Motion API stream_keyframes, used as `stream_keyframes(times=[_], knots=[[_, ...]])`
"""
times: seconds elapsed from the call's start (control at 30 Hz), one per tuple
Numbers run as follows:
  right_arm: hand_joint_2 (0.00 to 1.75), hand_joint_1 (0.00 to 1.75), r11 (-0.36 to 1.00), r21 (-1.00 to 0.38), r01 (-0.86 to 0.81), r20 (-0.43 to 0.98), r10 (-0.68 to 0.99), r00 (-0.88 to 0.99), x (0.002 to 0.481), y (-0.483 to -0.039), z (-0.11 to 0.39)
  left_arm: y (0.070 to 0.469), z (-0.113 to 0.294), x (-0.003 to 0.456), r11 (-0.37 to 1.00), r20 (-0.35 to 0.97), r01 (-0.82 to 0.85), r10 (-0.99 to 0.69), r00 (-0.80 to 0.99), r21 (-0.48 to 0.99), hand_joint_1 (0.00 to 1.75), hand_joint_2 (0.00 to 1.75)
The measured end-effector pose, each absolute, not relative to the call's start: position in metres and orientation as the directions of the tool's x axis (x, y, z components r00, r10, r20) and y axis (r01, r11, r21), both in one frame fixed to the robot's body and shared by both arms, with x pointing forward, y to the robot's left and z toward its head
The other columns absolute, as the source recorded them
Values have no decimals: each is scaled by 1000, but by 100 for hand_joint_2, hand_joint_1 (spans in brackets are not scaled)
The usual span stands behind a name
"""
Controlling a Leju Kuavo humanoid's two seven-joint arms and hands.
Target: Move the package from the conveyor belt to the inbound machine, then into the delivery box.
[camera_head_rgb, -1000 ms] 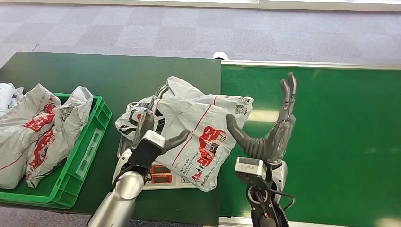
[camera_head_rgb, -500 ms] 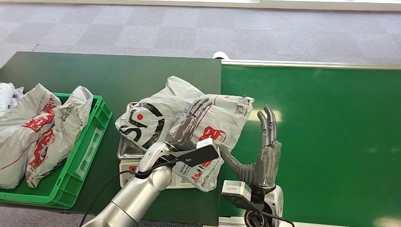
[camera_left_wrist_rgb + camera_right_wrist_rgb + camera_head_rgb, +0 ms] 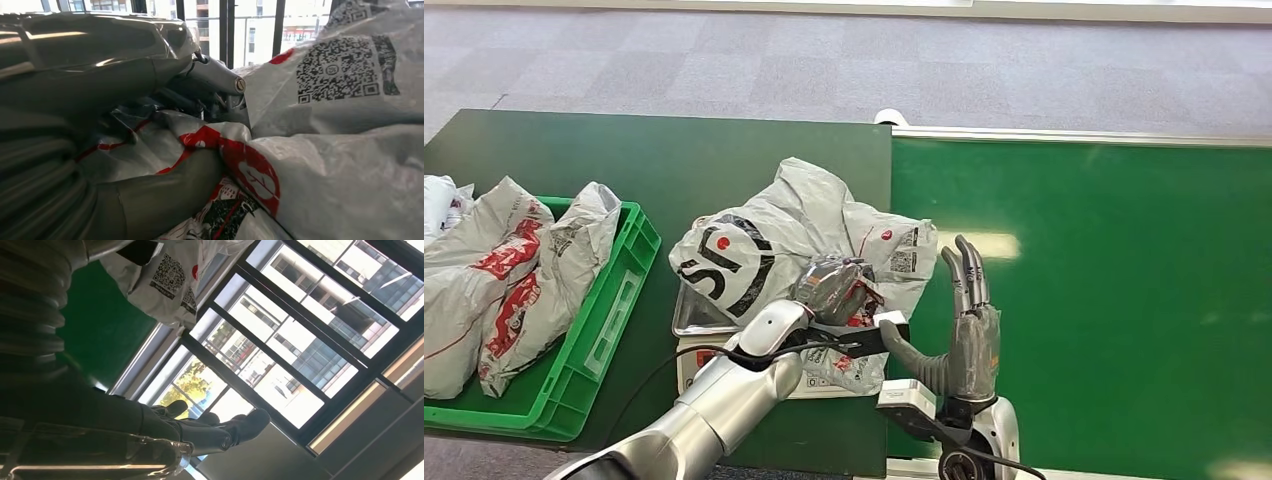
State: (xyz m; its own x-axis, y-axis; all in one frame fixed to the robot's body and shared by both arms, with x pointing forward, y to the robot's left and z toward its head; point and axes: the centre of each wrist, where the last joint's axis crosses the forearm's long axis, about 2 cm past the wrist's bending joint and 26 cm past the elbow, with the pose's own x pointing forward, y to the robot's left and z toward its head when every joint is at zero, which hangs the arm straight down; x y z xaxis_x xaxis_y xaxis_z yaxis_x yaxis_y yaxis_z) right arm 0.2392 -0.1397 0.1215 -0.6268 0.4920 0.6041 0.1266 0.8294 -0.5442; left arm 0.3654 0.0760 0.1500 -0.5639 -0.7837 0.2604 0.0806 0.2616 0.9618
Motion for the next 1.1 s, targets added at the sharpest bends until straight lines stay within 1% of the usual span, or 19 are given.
stream_keyframes(times=[0.13,0.27,0.33,0.43,0.53,0.63,0.7,0.8,0.83,0.97,1.1], knots=[[175,0,828,-548,122,606,494,-623,239,-140,120,77,150,367,255,258,86,-785,-563,963,162,175],[175,0,824,-555,115,607,496,-621,238,-139,118,77,150,367,259,264,90,-784,-563,962,158,175],[175,0,820,-563,107,607,497,-620,238,-139,118,77,150,367,270,272,88,-780,-563,959,158,175],[175,0,814,-572,97,606,499,-620,238,-138,117,79,151,366,318,296,62,-772,-562,946,161,175],[175,0,814,-574,89,602,493,-627,237,-135,118,84,150,360,417,339,-11,-754,-562,909,167,175],[175,0,817,-570,84,602,485,-634,235,-130,119,93,159,355,539,380,-141,-732,-565,830,170,175],[175,0,813,-576,85,606,494,-623,232,-131,116,97,176,350,608,381,-243,-710,-592,756,170,175],[175,0,806,-584,96,608,512,-607,230,-132,111,102,209,339,683,354,-377,-679,-643,625,162,175],[175,0,805,-584,100,608,516,-604,230,-133,110,104,219,335,702,342,-417,-672,-657,578,161,175],[175,0,802,-587,110,610,528,-591,226,-134,103,122,256,323,748,287,-530,-651,-703,400,171,175],[175,0,798,-594,104,617,534,-578,223,-134,97,142,276,318,740,204,-599,-666,-718,306,175,175]])
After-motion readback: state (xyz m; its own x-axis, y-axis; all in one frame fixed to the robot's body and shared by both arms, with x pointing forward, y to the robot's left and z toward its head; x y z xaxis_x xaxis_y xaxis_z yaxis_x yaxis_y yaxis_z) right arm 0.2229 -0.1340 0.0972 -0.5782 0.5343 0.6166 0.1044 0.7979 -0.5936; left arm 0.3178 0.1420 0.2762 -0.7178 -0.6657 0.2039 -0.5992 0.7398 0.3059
